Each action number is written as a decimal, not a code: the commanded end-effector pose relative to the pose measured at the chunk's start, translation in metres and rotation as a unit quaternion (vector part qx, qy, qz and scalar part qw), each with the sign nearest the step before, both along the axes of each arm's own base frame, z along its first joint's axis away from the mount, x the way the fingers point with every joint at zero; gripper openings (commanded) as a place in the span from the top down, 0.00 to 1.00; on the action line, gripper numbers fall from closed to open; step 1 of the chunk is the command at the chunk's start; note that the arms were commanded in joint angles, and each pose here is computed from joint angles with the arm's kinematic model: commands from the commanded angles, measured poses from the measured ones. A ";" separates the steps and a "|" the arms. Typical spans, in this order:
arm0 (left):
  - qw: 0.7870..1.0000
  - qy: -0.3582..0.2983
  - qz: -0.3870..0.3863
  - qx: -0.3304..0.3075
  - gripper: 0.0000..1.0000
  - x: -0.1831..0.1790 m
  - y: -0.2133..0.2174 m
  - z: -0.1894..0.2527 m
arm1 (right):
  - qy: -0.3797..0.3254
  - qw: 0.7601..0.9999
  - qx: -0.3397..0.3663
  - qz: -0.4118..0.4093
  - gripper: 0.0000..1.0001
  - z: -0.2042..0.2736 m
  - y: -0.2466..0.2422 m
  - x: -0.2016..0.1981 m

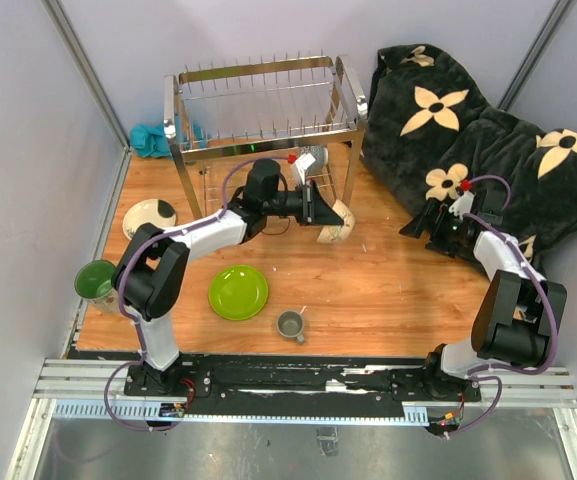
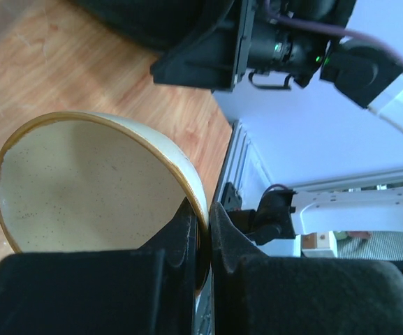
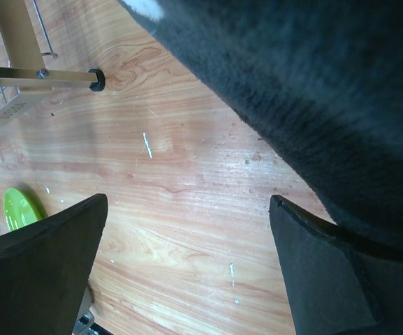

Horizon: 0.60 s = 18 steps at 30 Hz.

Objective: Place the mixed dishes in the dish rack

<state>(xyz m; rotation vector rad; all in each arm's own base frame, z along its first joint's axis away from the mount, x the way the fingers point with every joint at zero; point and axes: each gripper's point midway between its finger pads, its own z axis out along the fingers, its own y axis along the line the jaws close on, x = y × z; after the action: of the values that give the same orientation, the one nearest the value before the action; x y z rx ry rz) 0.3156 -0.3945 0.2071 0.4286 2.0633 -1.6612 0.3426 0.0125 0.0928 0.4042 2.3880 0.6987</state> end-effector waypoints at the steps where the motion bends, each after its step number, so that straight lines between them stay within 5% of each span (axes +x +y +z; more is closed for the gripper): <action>1: 0.996 -0.051 -0.001 -0.077 1.00 0.024 0.010 0.049 | 0.090 0.995 0.003 -0.051 0.01 -0.023 -0.010 -0.032; 18: 0.977 -0.030 0.110 -0.182 0.99 0.104 0.054 0.066 | 0.097 0.994 -0.027 -0.048 0.00 -0.010 -0.019 -0.034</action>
<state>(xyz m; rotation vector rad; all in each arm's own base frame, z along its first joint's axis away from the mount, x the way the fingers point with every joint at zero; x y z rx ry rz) 0.3990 -0.3501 0.2441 0.1466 1.7959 -1.7659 0.3261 0.0099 0.0918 0.4529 2.4717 0.6618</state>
